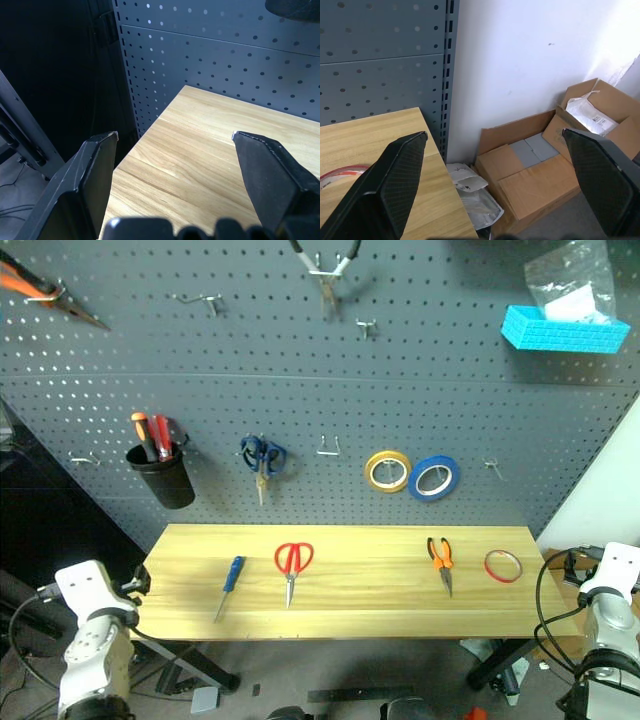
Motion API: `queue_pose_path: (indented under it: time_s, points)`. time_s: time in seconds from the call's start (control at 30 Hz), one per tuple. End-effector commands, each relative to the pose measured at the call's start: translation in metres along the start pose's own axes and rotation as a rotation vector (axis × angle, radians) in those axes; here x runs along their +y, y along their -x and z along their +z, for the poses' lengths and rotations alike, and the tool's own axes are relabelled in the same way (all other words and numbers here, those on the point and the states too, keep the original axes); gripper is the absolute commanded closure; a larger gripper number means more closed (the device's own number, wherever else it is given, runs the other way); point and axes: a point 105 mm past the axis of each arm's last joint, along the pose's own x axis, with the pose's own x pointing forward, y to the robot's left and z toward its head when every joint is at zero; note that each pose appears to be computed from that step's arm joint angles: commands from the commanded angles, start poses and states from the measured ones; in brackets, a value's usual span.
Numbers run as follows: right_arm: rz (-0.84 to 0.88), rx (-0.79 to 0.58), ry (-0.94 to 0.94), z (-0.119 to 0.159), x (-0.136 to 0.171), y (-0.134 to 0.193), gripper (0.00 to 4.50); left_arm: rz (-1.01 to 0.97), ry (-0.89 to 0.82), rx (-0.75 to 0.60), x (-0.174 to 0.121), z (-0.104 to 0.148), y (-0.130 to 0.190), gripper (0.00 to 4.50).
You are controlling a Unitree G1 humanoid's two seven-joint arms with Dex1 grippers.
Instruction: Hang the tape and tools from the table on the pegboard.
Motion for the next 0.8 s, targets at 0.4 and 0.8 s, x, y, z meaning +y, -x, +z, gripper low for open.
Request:
queue_pose_path:
  time_s: [0.4,0.8]
  points:
    - [0.248,-0.052,0.088,0.014,0.036,0.005,0.0,-0.127,-0.089,-0.089,-0.035,0.026,0.008,0.56]
    - [0.476,-0.02,0.083,0.042,0.094,0.033,0.0,-0.531,-0.16,-0.147,-0.142,0.053,0.036,0.56]
